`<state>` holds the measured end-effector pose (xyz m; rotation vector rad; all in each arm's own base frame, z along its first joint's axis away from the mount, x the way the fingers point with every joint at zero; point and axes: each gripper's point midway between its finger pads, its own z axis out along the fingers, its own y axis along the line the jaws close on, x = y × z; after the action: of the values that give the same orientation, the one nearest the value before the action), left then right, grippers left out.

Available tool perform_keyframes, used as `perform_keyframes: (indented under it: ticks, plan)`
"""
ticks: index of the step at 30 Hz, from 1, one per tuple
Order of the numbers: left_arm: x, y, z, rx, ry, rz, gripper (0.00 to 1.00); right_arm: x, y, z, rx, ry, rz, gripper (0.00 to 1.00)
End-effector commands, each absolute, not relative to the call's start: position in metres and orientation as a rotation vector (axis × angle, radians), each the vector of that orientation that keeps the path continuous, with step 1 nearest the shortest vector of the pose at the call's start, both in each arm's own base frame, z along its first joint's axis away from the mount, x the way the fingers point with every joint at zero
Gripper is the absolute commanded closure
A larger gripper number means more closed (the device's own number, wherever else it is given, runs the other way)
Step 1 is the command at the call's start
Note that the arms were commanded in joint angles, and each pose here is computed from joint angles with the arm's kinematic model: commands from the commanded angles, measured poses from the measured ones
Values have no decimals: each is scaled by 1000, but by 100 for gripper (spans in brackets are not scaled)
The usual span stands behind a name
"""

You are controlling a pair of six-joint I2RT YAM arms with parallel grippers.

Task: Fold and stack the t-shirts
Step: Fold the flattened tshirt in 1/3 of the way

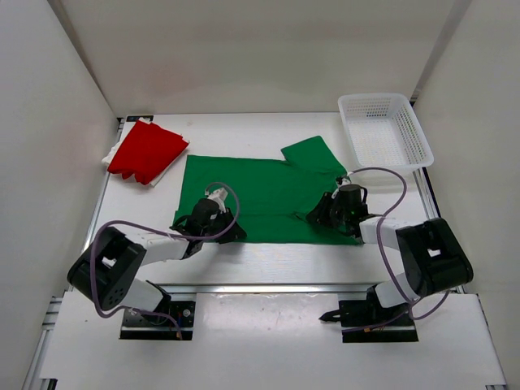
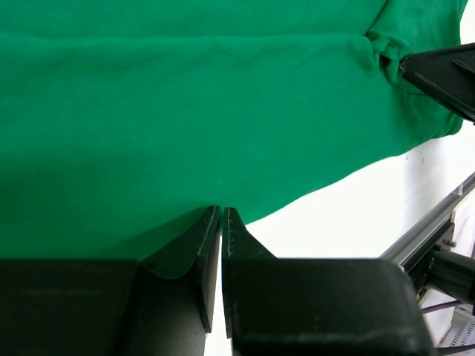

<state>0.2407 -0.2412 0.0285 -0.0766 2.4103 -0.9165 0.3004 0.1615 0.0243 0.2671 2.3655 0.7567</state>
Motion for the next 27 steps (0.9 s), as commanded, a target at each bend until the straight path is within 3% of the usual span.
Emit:
perform_keyframes:
  ticks: [1,4,10,11,12,14,16,18,19,20,22,25,27]
  plan:
    - [248,-241,51,-69,2326,-963,83,313,174,38,248,2320,859,80]
    - [248,-239,55,-68,2308,-972,83,327,176,52,255,2276,886,94]
    - [254,-228,62,-97,2286,-944,83,400,197,108,229,2145,952,100]
    - [255,-225,62,-111,2289,-940,83,413,205,121,197,2119,989,98]
    - [257,-223,63,-120,2282,-937,83,419,209,116,204,2132,1001,90]
    - [257,-221,65,-126,2276,-926,82,430,214,137,157,2100,974,63]
    - [257,-221,65,-128,2271,-918,80,420,213,134,103,2126,890,55]
    - [256,-226,67,-108,2264,-923,80,401,204,121,91,2159,809,54]
    - [257,-227,64,-103,2276,-911,80,386,194,112,108,2171,778,55]
    - [255,-231,63,-86,2290,-915,80,379,192,123,93,2140,772,63]
    - [258,-229,59,-85,2303,-903,81,347,175,91,128,2205,699,80]
    - [265,-210,48,-148,2336,-833,81,313,148,65,182,2261,604,94]
    - [262,-189,34,-251,2361,-836,81,299,133,53,199,2285,544,97]
